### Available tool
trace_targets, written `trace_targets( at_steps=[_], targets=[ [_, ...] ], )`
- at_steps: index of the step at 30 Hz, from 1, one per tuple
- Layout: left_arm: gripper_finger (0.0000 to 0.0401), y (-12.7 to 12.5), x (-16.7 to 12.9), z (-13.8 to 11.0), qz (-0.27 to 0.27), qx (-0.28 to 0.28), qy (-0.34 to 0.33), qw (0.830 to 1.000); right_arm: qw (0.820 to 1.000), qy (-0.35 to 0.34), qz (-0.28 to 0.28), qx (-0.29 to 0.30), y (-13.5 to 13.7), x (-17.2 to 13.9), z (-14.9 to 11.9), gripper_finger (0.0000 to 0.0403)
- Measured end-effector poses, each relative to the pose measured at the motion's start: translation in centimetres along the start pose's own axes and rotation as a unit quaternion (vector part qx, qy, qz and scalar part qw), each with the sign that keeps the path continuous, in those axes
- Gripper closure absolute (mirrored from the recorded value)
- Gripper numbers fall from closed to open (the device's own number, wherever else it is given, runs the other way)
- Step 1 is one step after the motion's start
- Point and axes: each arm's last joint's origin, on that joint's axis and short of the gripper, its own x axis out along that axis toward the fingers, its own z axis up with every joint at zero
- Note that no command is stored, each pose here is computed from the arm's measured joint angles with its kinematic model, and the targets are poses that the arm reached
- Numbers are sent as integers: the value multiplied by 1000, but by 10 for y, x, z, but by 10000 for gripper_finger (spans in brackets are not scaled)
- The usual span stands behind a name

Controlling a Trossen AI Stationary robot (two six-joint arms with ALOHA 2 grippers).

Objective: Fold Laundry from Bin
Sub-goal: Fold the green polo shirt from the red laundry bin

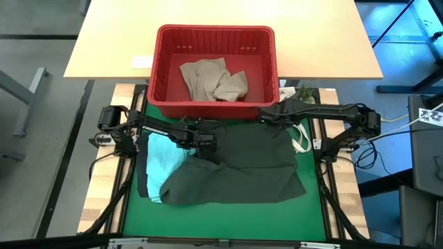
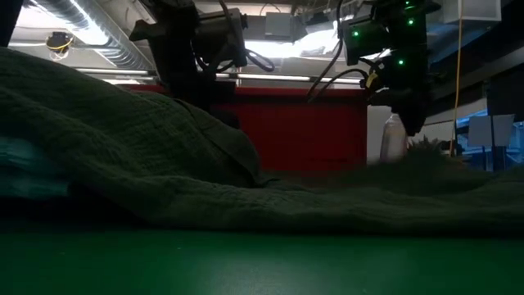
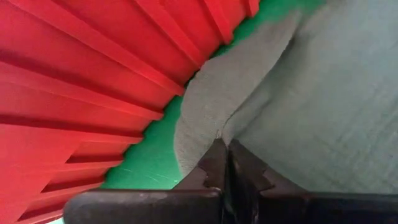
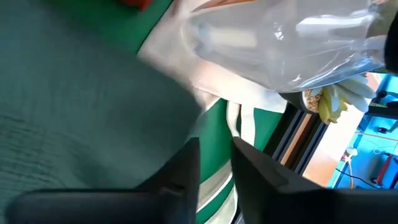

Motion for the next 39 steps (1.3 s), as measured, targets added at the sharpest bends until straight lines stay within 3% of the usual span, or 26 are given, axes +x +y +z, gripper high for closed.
trace_targets(
  at_steps=[5, 10, 14, 26, 39],
  targets=[
    [380, 0, 0, 0, 0, 0, 0, 1000, 1000, 0, -1, 0, 0, 0, 0, 256],
    [359, 0, 0, 0, 3, 8, -2, 1000, 1000, 3, -3, -4, -1, 0, -1, 233],
    [338, 2, -1, 1, -7, 38, 3, 999, 1000, 17, -16, -20, -3, 0, -3, 232],
    [249, 14, 0, 13, -52, 37, 34, 997, 996, 53, -31, -71, -8, -1, -10, 241],
    [242, 17, -44, 57, -69, 75, 4, 995, 994, 4, 6, -107, -27, -24, -24, 242]
  ],
)
